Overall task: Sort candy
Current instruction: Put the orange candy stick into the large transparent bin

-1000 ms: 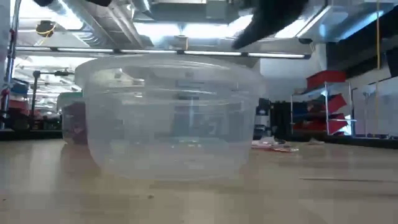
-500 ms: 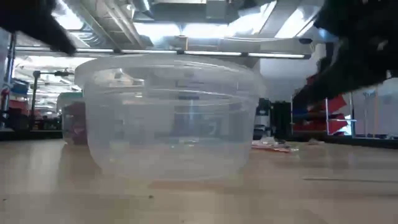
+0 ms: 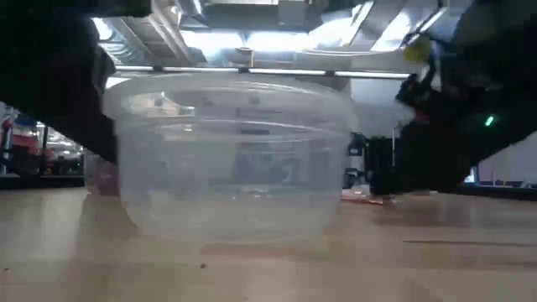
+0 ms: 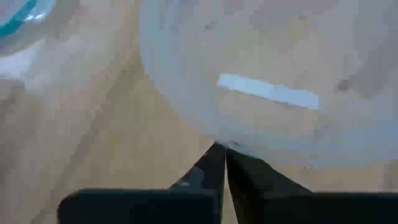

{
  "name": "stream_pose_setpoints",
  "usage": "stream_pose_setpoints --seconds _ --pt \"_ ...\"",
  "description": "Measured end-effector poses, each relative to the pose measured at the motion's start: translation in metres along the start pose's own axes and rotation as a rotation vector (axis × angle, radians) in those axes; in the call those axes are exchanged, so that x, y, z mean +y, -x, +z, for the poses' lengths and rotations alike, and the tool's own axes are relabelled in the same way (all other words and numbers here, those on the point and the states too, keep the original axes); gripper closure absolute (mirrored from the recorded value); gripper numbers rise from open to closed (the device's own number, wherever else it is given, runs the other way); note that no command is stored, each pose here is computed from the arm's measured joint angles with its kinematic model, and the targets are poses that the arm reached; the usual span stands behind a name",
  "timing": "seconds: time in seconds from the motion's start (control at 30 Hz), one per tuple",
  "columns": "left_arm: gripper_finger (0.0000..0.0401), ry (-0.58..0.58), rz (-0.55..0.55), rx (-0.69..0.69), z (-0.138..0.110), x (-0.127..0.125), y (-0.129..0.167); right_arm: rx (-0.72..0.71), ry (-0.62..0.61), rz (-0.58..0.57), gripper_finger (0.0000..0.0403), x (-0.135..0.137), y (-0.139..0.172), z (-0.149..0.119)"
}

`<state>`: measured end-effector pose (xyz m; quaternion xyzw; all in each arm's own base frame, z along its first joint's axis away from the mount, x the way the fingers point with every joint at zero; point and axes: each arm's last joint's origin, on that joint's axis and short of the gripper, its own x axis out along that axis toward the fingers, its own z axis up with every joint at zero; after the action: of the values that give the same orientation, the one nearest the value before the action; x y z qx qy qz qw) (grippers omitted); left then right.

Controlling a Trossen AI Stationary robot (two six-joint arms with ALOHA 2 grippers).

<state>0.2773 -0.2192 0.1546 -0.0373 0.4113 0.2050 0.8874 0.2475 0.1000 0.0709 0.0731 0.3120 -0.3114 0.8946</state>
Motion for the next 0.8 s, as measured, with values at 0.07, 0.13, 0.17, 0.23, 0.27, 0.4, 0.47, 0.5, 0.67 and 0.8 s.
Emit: stream_pose_setpoints --seconds 0.07,0.13,0.17,0.23,0.27,0.4,0.47,0.5,0.67,0.8 --pt "0.0401 0.025 -0.019 -0.013 0.003 -0.001 -0.002 0.014 -0.014 -0.003 0.0222 -0.001 -0.007 -0.002" --pt "0.0401 0.030 -0.029 -0.018 0.005 -0.002 -0.002 0.010 -0.014 -0.009 0.0231 -0.001 -0.008 -0.003" --pt "0.0401 0.035 -0.035 -0.020 0.005 -0.003 -0.002 0.011 -0.014 -0.008 0.0241 -0.001 -0.008 -0.003" --pt "0.0401 0.035 -0.040 -0.016 0.004 -0.004 -0.001 0.020 -0.012 0.003 0.0277 0.000 -0.007 -0.002" --pt "0.0401 0.035 -0.044 -0.010 0.003 -0.004 0.000 0.029 -0.011 0.011 0.0303 0.000 -0.007 -0.002" --pt "0.0401 0.044 -0.050 0.006 0.001 -0.005 0.001 0.046 0.013 0.033 0.0388 -0.001 0.000 0.002" --pt "0.0401 0.065 -0.054 0.008 0.000 -0.005 0.002 0.045 0.044 0.061 0.0390 0.001 0.007 0.005" --pt "0.0401 0.074 -0.059 0.016 -0.001 -0.006 0.002 0.045 0.071 0.071 0.0394 0.002 0.012 0.006" --pt "0.0401 0.089 -0.078 0.032 -0.006 -0.009 0.007 -0.078 0.133 0.213 0.0398 0.029 0.048 0.033" --pt "0.0401 0.092 -0.073 0.030 -0.005 -0.008 0.006 -0.171 0.277 0.312 0.0400 0.061 0.074 0.056"
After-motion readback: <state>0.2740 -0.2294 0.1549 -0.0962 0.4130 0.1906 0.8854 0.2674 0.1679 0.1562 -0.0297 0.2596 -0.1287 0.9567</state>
